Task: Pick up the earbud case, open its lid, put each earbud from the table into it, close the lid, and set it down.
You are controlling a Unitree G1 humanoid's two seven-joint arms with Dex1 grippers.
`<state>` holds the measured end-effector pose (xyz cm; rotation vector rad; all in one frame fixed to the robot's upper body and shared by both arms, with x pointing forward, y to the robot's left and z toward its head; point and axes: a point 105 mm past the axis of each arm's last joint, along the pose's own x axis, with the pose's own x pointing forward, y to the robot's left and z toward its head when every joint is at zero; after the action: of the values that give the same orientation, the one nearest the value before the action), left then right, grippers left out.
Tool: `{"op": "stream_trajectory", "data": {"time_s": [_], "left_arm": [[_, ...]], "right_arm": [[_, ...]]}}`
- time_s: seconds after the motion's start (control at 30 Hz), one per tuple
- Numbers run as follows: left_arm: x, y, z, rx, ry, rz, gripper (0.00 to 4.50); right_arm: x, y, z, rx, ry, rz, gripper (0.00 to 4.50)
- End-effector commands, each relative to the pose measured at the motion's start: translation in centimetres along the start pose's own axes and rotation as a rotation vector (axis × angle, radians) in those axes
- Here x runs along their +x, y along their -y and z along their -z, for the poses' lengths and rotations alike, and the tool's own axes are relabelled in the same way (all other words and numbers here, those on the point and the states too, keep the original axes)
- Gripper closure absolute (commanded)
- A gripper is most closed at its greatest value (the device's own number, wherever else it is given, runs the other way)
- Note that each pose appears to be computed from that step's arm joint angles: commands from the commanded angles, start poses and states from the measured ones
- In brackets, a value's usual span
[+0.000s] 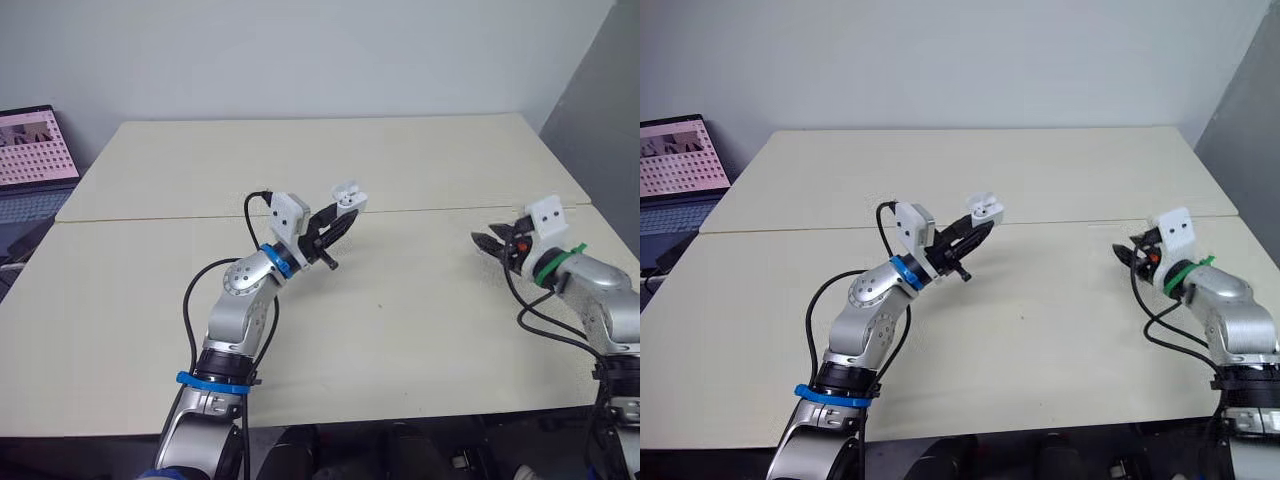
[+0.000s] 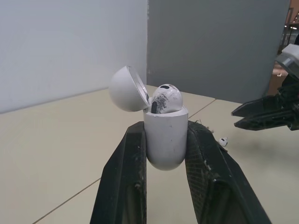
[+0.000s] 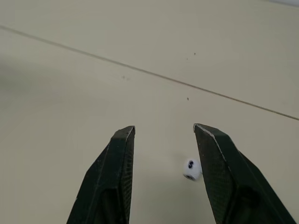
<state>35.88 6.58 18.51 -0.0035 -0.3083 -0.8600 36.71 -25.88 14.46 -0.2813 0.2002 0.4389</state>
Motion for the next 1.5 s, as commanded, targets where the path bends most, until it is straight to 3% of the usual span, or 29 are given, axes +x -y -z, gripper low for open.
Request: {"op": "stream_trajectory", "data": {"time_s": [0.03, 0.4, 1.07, 1.5], "left_arm": [[0.0, 0.0, -1.9, 0.042, 0.049, 0.023, 3.76], [-0.6, 0.2, -2.4, 0.050, 0.037, 0.034, 3.76], [-1.0, 0.1, -2.8, 0.065, 0.027, 0.015, 3.76], [-1.4, 0.2, -2.8, 0.060, 0.018, 0.015, 3.76]], "right_arm": [[-0.1, 0.9, -0.6, -0.103, 0.002, -0.097, 2.45], [1.8, 3.0, 2.5, -0.214, -0.170, -0.176, 2.45], [2.8, 4.0, 2.1, -0.257, -0.176, -0.098, 2.45], [3.1, 3.2, 3.4, -0.097, -0.286, -0.151, 2.45]]}}
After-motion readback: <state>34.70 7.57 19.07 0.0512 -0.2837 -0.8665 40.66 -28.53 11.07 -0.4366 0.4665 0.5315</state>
